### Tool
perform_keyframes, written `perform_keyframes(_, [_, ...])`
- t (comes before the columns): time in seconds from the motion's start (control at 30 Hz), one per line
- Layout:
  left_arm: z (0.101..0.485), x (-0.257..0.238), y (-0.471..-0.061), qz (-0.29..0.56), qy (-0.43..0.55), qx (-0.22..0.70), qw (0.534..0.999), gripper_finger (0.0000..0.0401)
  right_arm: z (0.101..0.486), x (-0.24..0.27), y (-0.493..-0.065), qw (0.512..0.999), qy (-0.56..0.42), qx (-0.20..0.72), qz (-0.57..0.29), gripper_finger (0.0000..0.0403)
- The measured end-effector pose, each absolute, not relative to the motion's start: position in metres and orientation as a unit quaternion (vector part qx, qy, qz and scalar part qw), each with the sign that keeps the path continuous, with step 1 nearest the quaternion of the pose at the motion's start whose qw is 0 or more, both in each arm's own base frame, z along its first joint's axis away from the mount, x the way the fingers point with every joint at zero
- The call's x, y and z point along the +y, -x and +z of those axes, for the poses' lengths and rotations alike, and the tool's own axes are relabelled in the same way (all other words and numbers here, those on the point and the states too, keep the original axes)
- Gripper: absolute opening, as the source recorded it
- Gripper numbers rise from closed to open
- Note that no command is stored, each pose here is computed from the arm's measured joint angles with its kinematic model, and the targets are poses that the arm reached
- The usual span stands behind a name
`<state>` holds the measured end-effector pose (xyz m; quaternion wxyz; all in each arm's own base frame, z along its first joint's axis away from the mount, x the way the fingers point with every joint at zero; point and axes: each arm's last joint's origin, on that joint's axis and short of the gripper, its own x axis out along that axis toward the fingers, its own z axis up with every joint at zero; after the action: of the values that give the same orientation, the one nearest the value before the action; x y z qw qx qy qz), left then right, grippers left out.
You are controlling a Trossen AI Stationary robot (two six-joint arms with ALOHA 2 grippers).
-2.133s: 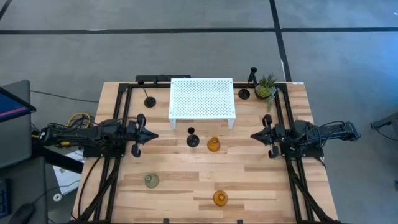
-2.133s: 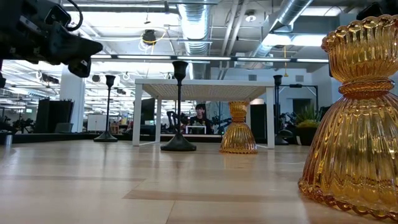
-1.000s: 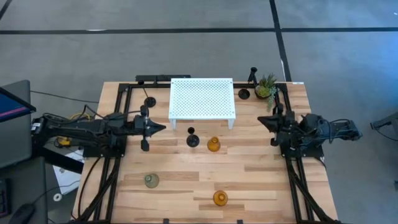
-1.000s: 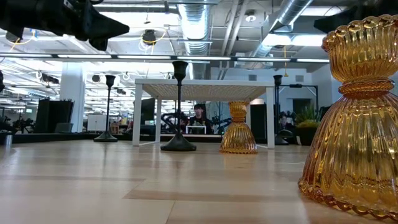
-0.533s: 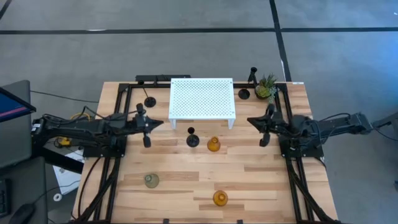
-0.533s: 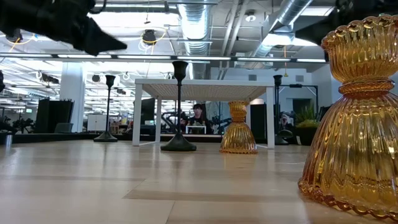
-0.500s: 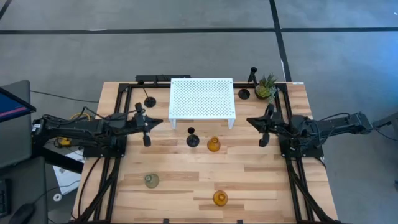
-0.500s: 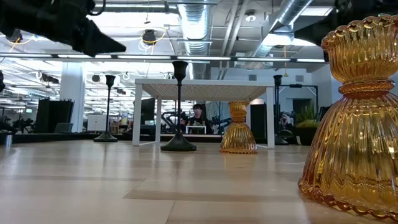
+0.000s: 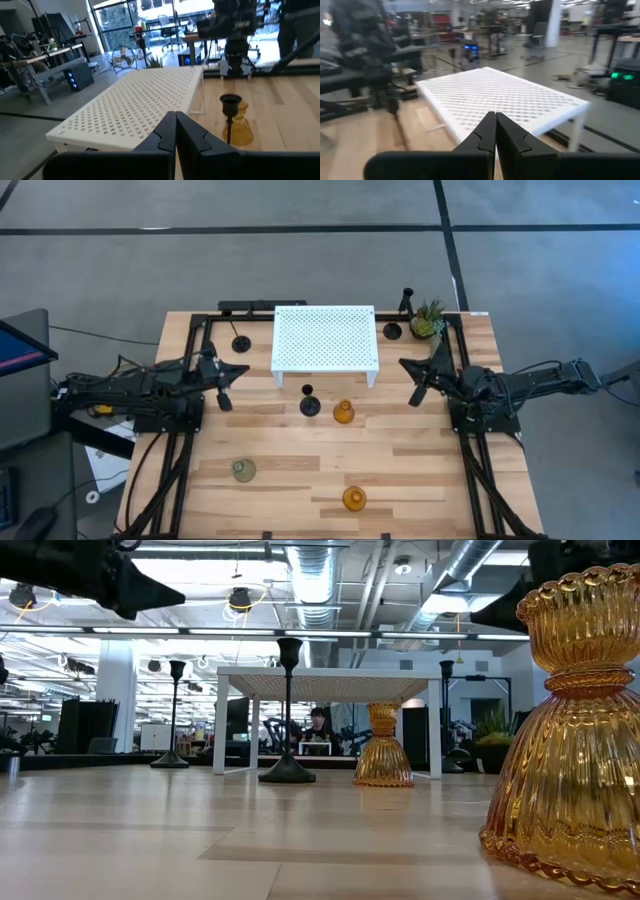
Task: Pick & Place candle stick holders
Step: Put the top right black candle holder on the shelf
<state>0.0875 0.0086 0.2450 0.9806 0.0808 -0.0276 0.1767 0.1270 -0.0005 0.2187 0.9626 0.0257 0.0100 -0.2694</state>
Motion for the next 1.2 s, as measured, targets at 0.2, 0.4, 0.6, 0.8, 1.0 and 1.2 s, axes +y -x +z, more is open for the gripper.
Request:
perform_keyframes(0.2, [0.244, 0.009, -0.09, 0.176, -0.079, -0.02, 0.981, 0.0004, 0.215, -0.004, -0.13, 0.958, -0.012, 0.026, -0.286, 0.0])
perform_keyframes(0.4, [0.242, 0.008, -0.094, 0.175, -0.082, -0.005, 0.981, 0.0004, 0.209, -0.01, -0.142, 0.947, -0.04, 0.034, -0.317, 0.0])
perform_keyframes(0.6, [0.241, 0.008, -0.095, 0.174, -0.083, -0.001, 0.981, 0.0004, 0.205, -0.023, -0.147, 0.897, -0.029, 0.032, -0.44, 0.0])
perform_keyframes(0.8, [0.242, 0.008, -0.095, 0.174, -0.07, -0.007, 0.982, 0.0004, 0.2, -0.032, -0.152, 0.897, -0.027, 0.046, -0.438, 0.0])
perform_keyframes(1.0, [0.242, 0.008, -0.095, 0.174, -0.042, -0.012, 0.984, 0.0004, 0.198, -0.033, -0.155, 0.904, -0.026, 0.054, -0.424, 0.0])
perform_keyframes(1.2, [0.242, 0.008, -0.095, 0.174, -0.042, -0.012, 0.984, 0.0004, 0.197, -0.033, -0.155, 0.904, -0.025, 0.056, -0.424, 0.0])
